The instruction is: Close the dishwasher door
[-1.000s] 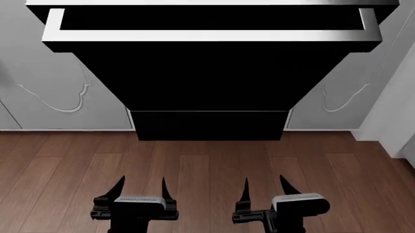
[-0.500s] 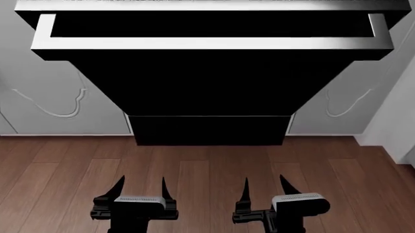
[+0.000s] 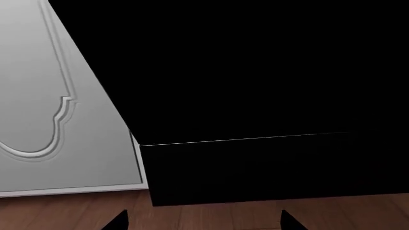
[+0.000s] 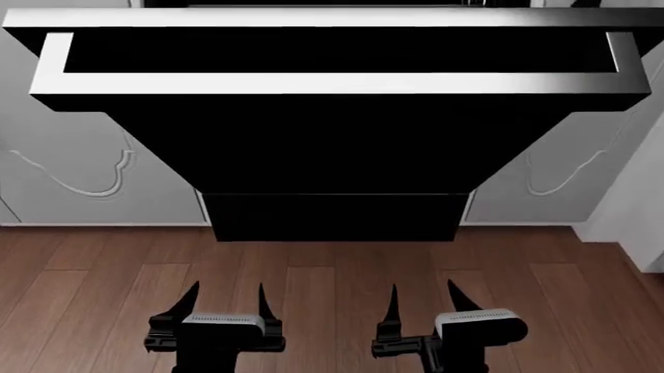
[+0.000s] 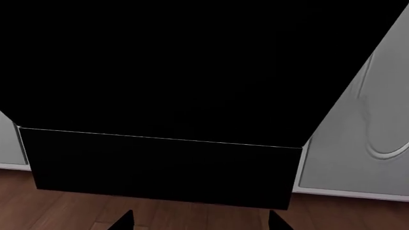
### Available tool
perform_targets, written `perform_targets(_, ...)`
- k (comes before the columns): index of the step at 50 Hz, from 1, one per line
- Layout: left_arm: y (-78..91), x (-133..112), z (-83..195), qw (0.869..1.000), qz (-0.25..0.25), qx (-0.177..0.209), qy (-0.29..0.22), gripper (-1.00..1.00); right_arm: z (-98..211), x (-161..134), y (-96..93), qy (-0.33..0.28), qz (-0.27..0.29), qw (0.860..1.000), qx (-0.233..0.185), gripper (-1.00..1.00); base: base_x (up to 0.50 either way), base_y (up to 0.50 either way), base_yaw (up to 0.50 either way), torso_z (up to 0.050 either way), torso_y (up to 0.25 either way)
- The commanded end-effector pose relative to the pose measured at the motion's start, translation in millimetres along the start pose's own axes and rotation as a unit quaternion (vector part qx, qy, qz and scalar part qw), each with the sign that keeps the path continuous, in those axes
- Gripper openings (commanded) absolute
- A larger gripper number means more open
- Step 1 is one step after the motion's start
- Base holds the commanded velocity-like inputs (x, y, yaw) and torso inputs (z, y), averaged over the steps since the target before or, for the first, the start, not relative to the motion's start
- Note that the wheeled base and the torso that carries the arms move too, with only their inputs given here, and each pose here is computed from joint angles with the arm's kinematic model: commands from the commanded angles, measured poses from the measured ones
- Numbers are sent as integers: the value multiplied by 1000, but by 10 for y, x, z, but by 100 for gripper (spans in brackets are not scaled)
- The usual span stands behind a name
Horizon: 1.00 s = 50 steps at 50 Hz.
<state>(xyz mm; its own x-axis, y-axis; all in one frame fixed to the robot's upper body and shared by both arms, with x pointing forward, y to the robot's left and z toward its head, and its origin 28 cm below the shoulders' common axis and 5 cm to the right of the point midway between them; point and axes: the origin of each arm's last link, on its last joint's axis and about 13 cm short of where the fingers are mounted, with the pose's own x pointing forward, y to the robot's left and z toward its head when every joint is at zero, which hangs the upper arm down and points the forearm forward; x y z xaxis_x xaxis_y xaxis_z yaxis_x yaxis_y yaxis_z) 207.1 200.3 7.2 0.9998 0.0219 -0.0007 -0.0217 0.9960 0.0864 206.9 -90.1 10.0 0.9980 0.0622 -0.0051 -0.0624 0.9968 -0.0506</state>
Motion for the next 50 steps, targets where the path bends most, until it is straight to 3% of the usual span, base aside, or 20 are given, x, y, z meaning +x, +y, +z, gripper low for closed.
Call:
perform_targets(1, -1, -5, 2, 1000, 0, -1, 0, 100, -1, -2, 2, 0, 0, 1000, -1, 100, 98, 0, 0, 0, 0)
perform_targets(50, -1, -3, 5, 1000, 1, -1, 0, 100, -2, -9, 0, 0, 1, 1000, 0, 100, 92, 0, 0, 0, 0)
